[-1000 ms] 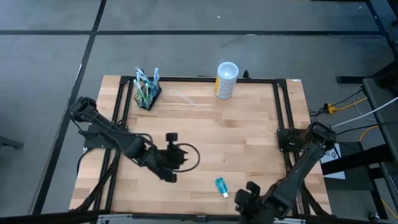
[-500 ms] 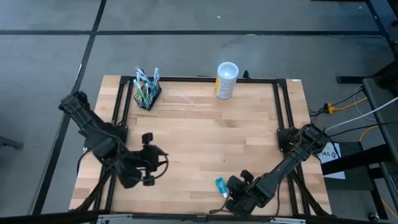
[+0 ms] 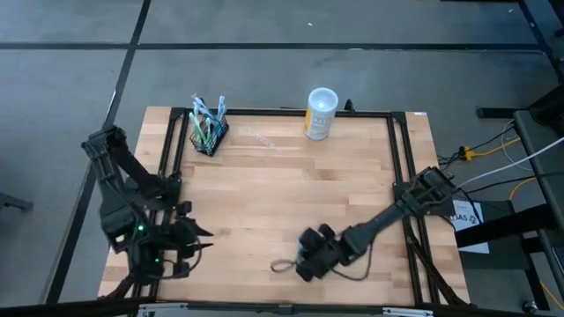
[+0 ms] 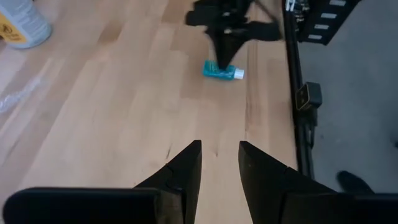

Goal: Pick & Place toothbrushing station
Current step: Put the blue mouthwash bottle into the middle section of the black organizer

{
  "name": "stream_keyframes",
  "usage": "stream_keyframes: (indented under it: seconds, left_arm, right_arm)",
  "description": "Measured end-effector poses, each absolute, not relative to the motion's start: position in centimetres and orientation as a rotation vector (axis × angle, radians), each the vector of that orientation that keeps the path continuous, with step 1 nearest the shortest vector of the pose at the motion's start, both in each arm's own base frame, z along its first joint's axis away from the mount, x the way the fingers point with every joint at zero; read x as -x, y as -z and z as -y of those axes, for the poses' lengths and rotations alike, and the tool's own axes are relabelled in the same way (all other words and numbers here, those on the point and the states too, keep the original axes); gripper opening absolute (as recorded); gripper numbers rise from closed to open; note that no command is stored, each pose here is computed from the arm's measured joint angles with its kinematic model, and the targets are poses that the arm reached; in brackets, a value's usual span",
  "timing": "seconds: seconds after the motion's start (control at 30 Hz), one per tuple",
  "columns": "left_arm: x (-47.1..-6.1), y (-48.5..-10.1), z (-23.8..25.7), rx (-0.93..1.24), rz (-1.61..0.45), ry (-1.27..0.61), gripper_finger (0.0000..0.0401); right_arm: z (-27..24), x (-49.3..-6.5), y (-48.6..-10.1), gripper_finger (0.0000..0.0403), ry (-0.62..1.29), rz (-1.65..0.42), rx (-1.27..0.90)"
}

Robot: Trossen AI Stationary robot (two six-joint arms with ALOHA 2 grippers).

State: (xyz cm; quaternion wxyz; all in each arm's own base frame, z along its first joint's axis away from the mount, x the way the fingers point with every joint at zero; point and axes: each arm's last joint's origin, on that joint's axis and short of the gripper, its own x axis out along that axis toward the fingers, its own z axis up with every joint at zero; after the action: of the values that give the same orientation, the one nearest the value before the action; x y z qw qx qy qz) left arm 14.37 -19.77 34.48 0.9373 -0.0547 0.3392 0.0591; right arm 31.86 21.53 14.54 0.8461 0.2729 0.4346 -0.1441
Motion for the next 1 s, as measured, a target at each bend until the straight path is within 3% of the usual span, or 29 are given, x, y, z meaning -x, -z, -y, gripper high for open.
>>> stream_keyframes:
  seconds: [0.2, 0.37, 0.53, 0.87, 1.0]
  left_arm:
    - [-12.7, -34.4, 20.4, 0.156, -0.677, -0.125, 0.0102]
    - [-11.7, -34.2, 20.6, 0.164, -0.681, -0.133, 0.0102]
    - [-11.4, -34.1, 20.3, 0.14, -0.675, -0.157, 0.0102]
    - [-11.3, -34.1, 20.4, 0.151, -0.679, -0.151, 0.0102]
    - [-11.1, -34.1, 20.6, 0.167, -0.693, -0.134, 0.0102]
  right_arm:
    - [-17.9, -34.3, -14.8, 0.0049, 0.354, -0.865, -0.56]
    - [-19.5, -32.5, -17.2, 0.0049, 0.349, -0.831, -0.579]
    - [-22.5, -29.4, -16.5, 0.0049, 0.363, -0.918, -0.61]
    - [-22.8, -29.8, -13.2, 0.0049, 0.405, -1.012, -0.62]
    - [-22.8, -30.7, -13.0, 0.0049, 0.38, -0.962, -0.652]
